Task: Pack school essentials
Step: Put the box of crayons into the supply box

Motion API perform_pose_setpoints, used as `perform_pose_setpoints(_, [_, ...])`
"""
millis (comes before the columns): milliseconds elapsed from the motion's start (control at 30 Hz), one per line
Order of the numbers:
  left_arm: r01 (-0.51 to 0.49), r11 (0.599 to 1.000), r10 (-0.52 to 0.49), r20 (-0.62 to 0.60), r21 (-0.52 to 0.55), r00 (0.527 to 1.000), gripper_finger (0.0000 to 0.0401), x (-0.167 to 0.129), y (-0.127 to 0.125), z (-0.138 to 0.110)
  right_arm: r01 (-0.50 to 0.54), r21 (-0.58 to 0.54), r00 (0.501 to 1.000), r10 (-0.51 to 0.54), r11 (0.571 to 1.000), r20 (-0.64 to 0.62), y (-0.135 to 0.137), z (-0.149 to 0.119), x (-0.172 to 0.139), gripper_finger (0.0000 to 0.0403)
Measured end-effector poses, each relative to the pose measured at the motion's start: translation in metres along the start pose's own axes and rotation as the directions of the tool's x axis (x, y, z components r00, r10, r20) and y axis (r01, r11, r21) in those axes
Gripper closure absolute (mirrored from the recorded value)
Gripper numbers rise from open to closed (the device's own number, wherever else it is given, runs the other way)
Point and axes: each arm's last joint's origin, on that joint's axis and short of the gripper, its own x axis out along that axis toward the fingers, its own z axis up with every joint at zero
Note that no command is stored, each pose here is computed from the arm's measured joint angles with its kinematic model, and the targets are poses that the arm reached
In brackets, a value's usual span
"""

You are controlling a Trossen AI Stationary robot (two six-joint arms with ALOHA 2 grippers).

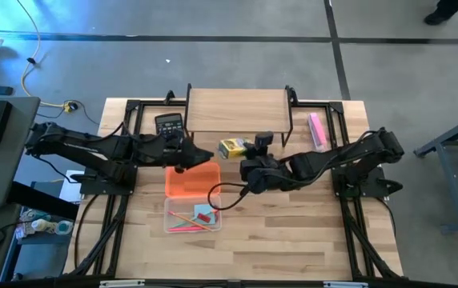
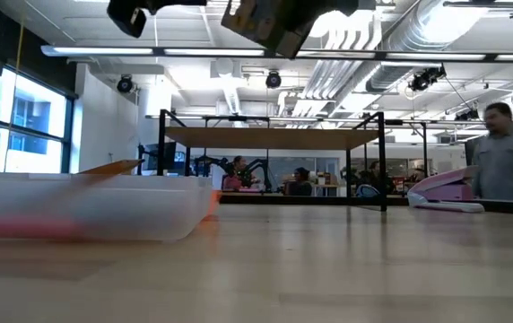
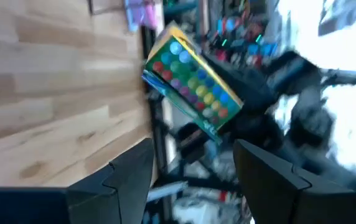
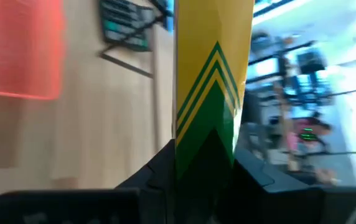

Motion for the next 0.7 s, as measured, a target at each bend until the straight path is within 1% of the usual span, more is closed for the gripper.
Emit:
perform_pose_setpoints(100, [-0.002,1.000,0.003,0.042,-0.016,0.999,0.0190,0.003,0.001,0.002,0.069,-0.025,0.997,-0.070,0.997,-0.017,-0.001,0.001,-0.002,0.0315])
perform_pose_setpoints(267, [0.048,0.995,-0.041,0.089,-0.085,0.995,0.0190,0.011,-0.003,0.006,0.132,-0.053,0.991,-0.133,0.990,-0.013,-0.003,0.005,-0.003,0.0315])
perform_pose_setpoints(300, [0.064,0.994,-0.055,0.101,-0.090,0.993,0.0190,0.013,-0.003,0.007,0.136,-0.074,0.990,-0.137,0.988,-0.008,-0.003,0.006,-0.003,0.0315])
perform_pose_setpoints(367, [0.138,0.984,-0.125,0.117,-0.109,0.985,0.0190,0.018,-0.010,0.008,0.150,-0.110,0.989,-0.150,0.983,0.003,-0.005,0.008,-0.003,0.0315])
perform_pose_setpoints(533, [0.212,0.969,-0.196,0.128,-0.127,0.972,0.0190,0.031,-0.014,0.009,0.224,-0.197,0.974,-0.228,0.954,0.001,-0.011,0.013,-0.002,0.0315])
perform_pose_setpoints(600, [0.217,0.967,-0.200,0.134,-0.130,0.971,0.0190,0.034,-0.013,0.011,0.246,-0.225,0.967,-0.253,0.943,-0.002,-0.013,0.014,-0.003,0.0315])
perform_pose_setpoints(700, [0.218,0.967,-0.199,0.142,-0.133,0.970,0.0190,0.039,-0.012,0.012,0.253,-0.273,0.965,-0.264,0.928,-0.003,-0.013,0.015,-0.003,0.0315])
